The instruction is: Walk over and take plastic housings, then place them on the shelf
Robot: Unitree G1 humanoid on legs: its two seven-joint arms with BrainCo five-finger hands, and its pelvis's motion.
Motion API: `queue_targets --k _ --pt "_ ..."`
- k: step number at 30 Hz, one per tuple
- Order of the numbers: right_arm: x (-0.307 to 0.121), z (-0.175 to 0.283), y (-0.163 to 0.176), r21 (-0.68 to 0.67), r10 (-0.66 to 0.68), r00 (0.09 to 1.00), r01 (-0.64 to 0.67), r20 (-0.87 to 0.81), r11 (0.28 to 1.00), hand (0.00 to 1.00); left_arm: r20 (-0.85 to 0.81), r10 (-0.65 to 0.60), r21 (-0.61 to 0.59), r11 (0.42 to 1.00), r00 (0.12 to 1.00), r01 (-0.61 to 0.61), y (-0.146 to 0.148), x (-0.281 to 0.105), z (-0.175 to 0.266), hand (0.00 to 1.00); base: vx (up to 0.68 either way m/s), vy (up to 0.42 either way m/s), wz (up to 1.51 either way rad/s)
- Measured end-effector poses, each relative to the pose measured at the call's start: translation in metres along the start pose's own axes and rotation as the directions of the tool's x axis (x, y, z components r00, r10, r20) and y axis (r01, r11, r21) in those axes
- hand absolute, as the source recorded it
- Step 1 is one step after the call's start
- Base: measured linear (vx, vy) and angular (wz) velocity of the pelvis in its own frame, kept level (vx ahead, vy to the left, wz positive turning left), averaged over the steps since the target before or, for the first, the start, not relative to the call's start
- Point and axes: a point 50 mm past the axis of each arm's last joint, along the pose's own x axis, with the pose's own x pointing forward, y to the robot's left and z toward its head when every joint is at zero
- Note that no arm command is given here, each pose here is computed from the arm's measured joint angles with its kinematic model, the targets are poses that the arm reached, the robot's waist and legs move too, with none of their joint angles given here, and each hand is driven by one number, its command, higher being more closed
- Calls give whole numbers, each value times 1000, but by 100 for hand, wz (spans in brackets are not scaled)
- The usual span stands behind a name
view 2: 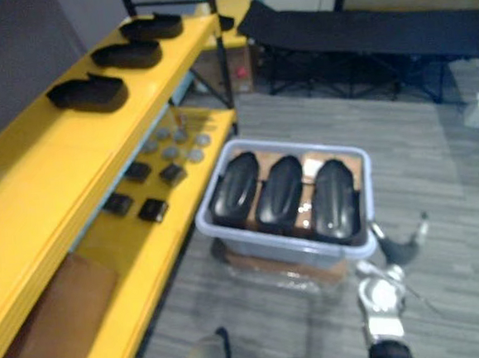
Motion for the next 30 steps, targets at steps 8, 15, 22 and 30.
queue_targets --k 8,15,22,30 --pt "0 -16 -22 -22 -161 982 159 -102 987 0 163 -132 160 981 978 105 -12 10 41 0 -44 113 11" --pt "26 22 6 78 -248 966 253 -70 964 0 165 -172 231 964 971 132 -10 11 44 0 -23 64 0" --pt "72 80 21 158 -220 975 217 4 963 0 187 -221 240 955 957 173 -18 14 57 0 -28 9 2" --pt "114 111 16 165 -185 980 196 -77 967 0 250 -260 202 956 933 212 -28 14 75 0 -63 42 6"
